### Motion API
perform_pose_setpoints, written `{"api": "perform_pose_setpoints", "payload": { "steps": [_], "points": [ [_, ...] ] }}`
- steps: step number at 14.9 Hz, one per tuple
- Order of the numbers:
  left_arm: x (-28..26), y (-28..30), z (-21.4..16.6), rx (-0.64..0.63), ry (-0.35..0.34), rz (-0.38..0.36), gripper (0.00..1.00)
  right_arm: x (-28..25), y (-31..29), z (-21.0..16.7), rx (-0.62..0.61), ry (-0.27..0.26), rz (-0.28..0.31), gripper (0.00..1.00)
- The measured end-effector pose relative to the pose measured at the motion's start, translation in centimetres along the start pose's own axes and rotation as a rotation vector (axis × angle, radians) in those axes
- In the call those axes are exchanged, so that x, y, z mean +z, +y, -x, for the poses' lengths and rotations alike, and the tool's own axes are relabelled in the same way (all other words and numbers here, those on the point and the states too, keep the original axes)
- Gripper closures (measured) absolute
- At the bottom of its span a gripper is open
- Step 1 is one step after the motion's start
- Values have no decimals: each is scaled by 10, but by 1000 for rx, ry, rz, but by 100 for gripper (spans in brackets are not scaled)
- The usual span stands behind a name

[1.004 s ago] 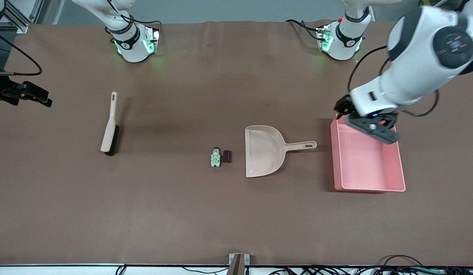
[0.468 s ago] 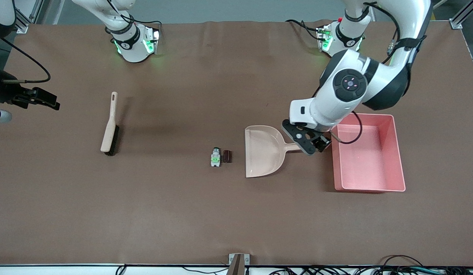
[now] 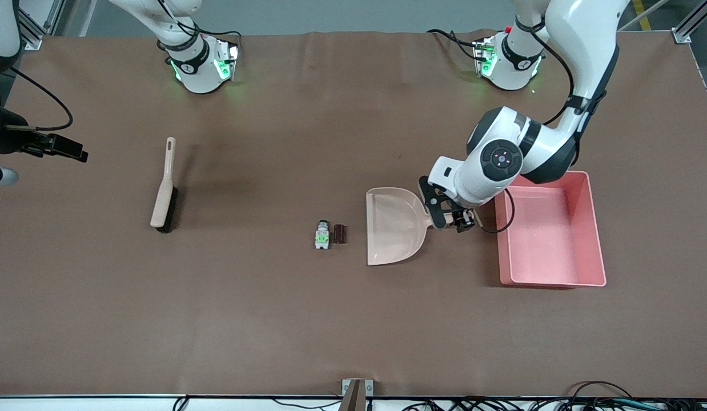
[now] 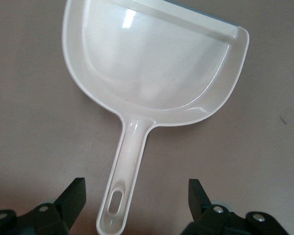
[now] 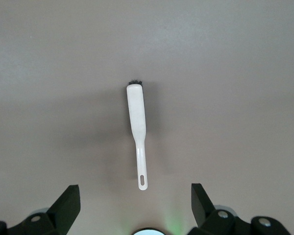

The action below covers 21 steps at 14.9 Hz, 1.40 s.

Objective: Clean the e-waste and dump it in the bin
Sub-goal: 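Grasp the dustpan handle with the left gripper while the right gripper grasps the brush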

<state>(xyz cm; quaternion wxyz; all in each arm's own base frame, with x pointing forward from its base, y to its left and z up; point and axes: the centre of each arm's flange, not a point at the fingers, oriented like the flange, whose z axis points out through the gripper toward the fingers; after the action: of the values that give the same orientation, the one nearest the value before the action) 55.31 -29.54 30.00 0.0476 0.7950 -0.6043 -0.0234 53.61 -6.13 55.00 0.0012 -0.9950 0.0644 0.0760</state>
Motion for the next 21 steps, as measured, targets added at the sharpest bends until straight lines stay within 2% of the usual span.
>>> {"api": "perform_pose_setpoints", "payload": {
  "steps": [4, 7, 10, 14, 16, 17, 18, 20, 21],
  "points": [
    [36, 5, 0, 138, 62, -51, 8, 29, -34, -9, -62, 59, 3, 0],
    [55, 5, 3, 177, 89, -68, 14, 71, -19, -12, -89, 50, 2, 0],
    [64, 4, 2, 181, 101, -72, 18, 131, 26, -7, -118, 31, -8, 0],
    [74, 3, 2, 185, 105, -66, 25, 230, 25, 21, -131, 57, -5, 0],
    [78, 2, 2, 186, 114, -70, 37, 271, 21, 41, -139, 73, -3, 0],
    [81, 2, 1, 186, 118, -71, 37, 284, 20, 49, -143, 73, -2, 0],
    [83, 2, 1, 188, 120, -73, 43, 294, 19, 56, -147, 66, -3, 1],
    [84, 2, 1, 204, 112, -82, 63, 305, 17, 64, -156, 62, -2, 5],
    [84, 1, 1, 209, 109, -85, 70, 310, 16, 68, -160, 65, -2, 5]
  ]
}}
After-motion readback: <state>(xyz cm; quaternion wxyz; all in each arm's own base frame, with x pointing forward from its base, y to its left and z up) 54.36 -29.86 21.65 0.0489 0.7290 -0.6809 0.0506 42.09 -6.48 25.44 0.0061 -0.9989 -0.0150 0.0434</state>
